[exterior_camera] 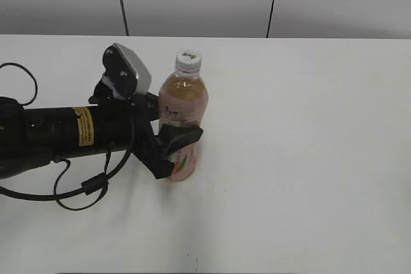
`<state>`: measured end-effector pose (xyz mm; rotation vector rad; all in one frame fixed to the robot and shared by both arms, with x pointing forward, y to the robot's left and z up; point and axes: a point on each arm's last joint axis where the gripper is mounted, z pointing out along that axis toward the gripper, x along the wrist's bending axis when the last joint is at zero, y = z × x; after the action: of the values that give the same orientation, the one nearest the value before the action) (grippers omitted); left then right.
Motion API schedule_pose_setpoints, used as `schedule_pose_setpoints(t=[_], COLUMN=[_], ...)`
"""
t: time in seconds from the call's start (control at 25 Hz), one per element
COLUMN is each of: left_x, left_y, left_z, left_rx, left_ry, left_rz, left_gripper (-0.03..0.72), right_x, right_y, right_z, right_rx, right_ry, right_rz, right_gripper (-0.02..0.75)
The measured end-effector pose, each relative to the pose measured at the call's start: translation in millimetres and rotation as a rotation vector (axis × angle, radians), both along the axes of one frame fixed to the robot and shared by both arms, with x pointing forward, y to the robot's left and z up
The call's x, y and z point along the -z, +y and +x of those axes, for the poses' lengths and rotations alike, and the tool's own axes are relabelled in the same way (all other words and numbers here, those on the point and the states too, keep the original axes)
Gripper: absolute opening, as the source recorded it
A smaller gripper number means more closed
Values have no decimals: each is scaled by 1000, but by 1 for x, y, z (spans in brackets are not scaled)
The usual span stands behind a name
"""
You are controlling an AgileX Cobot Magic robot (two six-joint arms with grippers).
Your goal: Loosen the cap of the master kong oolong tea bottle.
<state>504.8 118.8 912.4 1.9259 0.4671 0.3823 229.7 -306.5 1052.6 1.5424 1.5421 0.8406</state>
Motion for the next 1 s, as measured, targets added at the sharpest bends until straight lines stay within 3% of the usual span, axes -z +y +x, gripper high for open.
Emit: schedule_pose_setpoints(t=[0.12,0.36,0.52,0.84,1.0], left_x=[8,21,22,22,22], left_y=[8,4,3,3,3], left_z=[5,5,5,4,4], left_rx=[-34,2,10,13,14], left_ry=[23,30,27,27,26], left_rz=[-34,-134,-152,-153,-154], left_gripper=[389,388,388,388,388], right_x=[0,-5,-17,-46,-52], right_y=[1,4,10,36,43], right_z=[0,7,20,96,151], right_rx=[-4,-29,-103,-403,-468], right_ry=[0,17,42,283,461], right_rz=[6,31,23,111,162], right_gripper=[470,470,470,403,391])
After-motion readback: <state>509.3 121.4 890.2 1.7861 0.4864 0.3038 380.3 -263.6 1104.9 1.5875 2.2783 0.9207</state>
